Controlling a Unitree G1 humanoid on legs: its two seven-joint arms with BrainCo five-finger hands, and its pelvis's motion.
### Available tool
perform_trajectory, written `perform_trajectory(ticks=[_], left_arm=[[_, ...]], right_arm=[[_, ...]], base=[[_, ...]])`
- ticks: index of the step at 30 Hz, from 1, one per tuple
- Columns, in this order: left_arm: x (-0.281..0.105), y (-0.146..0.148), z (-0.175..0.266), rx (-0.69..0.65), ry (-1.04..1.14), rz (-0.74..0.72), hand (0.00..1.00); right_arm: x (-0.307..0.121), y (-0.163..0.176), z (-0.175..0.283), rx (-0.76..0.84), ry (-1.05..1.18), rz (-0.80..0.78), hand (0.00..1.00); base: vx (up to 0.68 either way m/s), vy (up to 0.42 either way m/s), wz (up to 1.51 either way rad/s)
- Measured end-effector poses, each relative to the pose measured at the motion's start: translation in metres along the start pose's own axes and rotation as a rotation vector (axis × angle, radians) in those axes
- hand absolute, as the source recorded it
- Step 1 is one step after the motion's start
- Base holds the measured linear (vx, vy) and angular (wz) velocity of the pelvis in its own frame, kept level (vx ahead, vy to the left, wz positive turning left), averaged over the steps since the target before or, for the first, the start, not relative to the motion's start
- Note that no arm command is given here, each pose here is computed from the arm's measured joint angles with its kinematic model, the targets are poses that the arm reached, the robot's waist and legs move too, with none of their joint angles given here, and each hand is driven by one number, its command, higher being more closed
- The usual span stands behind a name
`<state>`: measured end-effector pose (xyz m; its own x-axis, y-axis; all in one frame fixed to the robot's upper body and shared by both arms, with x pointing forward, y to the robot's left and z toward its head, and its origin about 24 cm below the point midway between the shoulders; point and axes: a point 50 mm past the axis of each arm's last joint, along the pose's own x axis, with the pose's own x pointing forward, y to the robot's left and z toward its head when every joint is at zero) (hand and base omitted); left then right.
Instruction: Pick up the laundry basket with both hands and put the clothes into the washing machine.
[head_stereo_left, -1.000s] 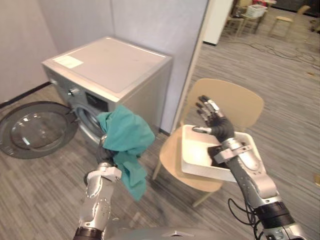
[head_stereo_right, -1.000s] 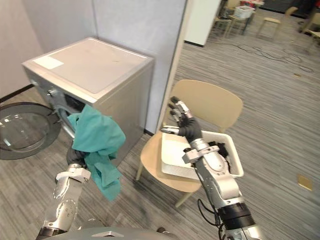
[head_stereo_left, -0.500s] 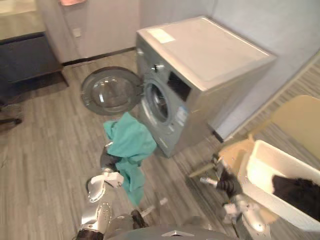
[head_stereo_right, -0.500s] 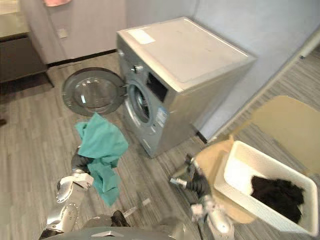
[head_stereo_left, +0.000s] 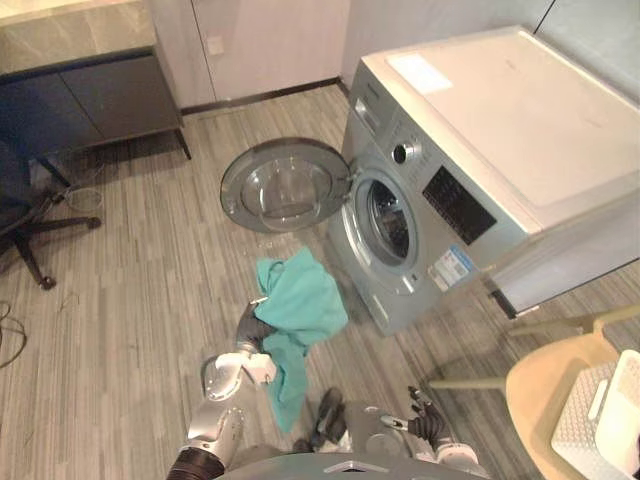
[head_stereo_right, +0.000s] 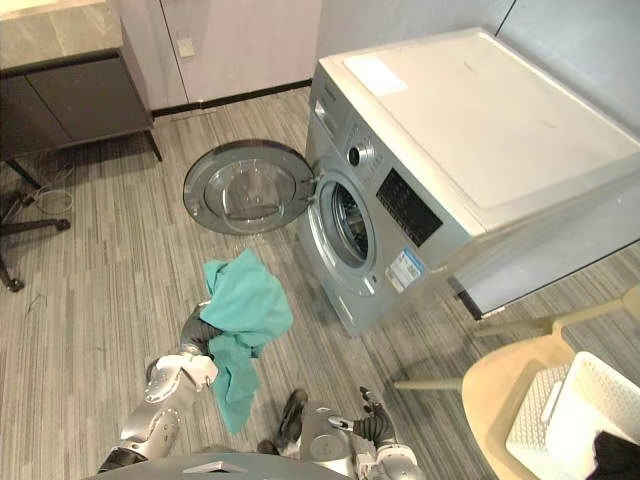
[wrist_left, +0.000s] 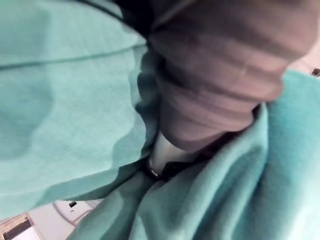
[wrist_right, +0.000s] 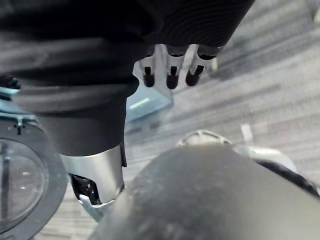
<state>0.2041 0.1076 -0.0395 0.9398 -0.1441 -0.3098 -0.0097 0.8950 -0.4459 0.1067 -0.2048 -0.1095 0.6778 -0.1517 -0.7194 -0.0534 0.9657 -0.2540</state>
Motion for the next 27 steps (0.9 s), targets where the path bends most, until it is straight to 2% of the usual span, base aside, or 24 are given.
perform_trajectory(ticks=[3, 6, 8, 9, 11, 13, 16, 21, 24, 27], left_arm=[[-0.013, 0.010, -0.017, -0.008, 0.058, 0.055, 1.00], [-0.014, 0.011, -0.025, 0.005, 0.095, 0.066, 1.00], [-0.016, 0.013, -0.036, 0.004, 0.141, 0.082, 1.00], [-0.015, 0.014, -0.038, 0.013, 0.152, 0.083, 1.00], [-0.013, 0.004, -0.042, -0.002, 0.164, 0.057, 1.00], [-0.003, -0.006, -0.040, -0.009, 0.152, 0.033, 1.00], [0.010, 0.003, -0.027, 0.034, 0.121, 0.064, 1.00], [0.016, 0.003, -0.021, 0.054, 0.103, 0.074, 1.00], [0.030, -0.001, -0.008, 0.068, 0.067, 0.080, 1.00], [0.057, -0.008, 0.026, 0.086, -0.030, 0.098, 1.00]], right_arm=[[0.007, -0.001, 0.002, -0.081, 0.019, -0.056, 0.00], [0.023, 0.001, 0.017, -0.157, 0.001, -0.049, 0.00], [0.034, 0.014, 0.030, -0.230, -0.019, 0.005, 0.00], [0.036, 0.034, 0.038, -0.250, -0.043, 0.067, 0.00], [0.042, 0.047, 0.045, -0.305, -0.053, 0.117, 0.00], [0.047, 0.055, 0.047, -0.330, -0.041, 0.145, 0.00], [0.048, 0.072, 0.061, -0.379, -0.089, 0.198, 0.00], [0.058, 0.063, 0.072, -0.427, -0.100, 0.161, 0.00], [0.063, 0.064, 0.096, -0.525, -0.177, 0.155, 0.00], [0.064, 0.065, 0.112, -0.533, -0.238, 0.144, 0.00]], base=[[0.39, 0.233, -1.87], [0.32, 0.312, -1.76], [0.29, 0.343, -1.80], [0.25, 0.215, -1.41], [0.28, 0.350, -1.16], [0.28, 0.441, -1.05], [0.23, 0.267, -0.78], [0.19, 0.234, -1.00], [0.09, 0.186, -1.39], [0.08, 0.141, -0.93]])
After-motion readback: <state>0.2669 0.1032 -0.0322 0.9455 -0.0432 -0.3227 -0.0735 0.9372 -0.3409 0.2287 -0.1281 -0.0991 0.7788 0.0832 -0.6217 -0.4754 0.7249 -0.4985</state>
